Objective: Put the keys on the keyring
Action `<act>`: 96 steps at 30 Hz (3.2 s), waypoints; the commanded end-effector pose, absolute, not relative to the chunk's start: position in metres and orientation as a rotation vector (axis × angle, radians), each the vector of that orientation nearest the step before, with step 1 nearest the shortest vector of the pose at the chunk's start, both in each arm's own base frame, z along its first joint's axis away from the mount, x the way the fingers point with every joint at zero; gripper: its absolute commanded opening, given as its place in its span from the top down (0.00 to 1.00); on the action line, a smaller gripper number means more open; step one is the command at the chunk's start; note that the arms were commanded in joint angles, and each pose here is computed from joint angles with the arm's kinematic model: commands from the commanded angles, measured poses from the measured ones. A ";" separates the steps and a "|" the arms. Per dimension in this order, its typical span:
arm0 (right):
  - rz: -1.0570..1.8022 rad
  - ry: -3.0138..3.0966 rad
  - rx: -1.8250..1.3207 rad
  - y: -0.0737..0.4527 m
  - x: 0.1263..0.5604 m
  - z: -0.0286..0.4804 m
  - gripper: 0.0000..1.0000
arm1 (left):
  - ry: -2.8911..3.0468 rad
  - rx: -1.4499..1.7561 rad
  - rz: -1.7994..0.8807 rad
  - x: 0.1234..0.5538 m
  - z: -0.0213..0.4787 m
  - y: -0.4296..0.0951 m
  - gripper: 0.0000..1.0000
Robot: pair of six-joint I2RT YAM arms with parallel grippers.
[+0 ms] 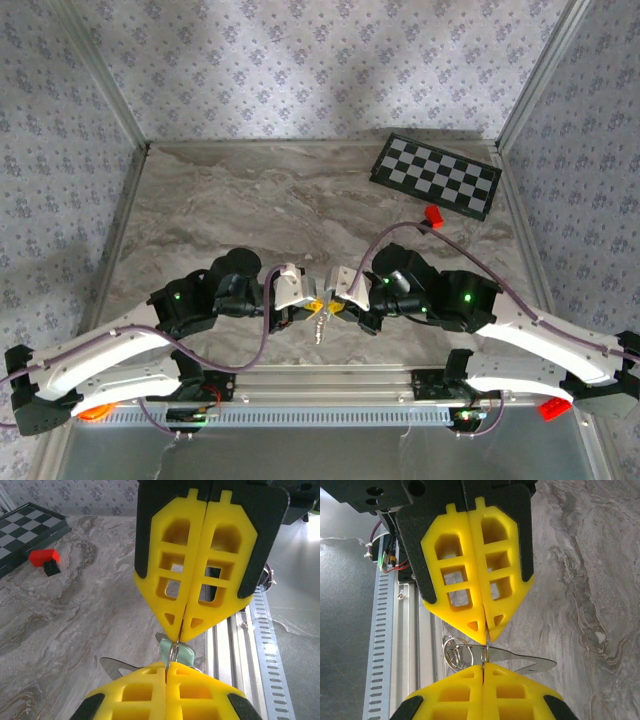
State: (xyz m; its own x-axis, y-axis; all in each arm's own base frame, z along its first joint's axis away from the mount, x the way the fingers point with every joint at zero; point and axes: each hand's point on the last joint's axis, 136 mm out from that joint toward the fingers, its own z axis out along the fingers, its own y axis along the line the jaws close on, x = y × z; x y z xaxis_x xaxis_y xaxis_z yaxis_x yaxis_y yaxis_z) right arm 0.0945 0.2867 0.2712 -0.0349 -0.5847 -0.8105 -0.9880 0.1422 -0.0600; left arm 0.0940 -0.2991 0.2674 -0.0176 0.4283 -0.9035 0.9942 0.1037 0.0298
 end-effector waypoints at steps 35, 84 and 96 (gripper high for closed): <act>0.776 1.603 -1.549 0.299 0.088 0.281 1.00 | 1.556 1.418 -0.857 0.105 0.289 -0.313 1.00; 0.750 1.510 -1.358 0.277 0.094 0.304 0.67 | 1.511 1.026 -0.931 0.143 0.316 -0.300 1.00; 0.893 1.566 -1.133 0.270 0.106 0.323 0.58 | 1.359 1.022 -0.982 0.125 0.331 -0.288 1.00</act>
State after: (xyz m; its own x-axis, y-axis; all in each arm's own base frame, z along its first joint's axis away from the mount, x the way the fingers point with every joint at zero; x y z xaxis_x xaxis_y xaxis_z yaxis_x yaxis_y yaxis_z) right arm 0.1059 0.2675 0.3145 -0.0435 -0.3062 -0.9510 -0.9557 0.2901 -0.0497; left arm 0.1311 -0.2897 0.3072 -0.0823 0.1174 -0.9897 0.9499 0.3096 -0.0423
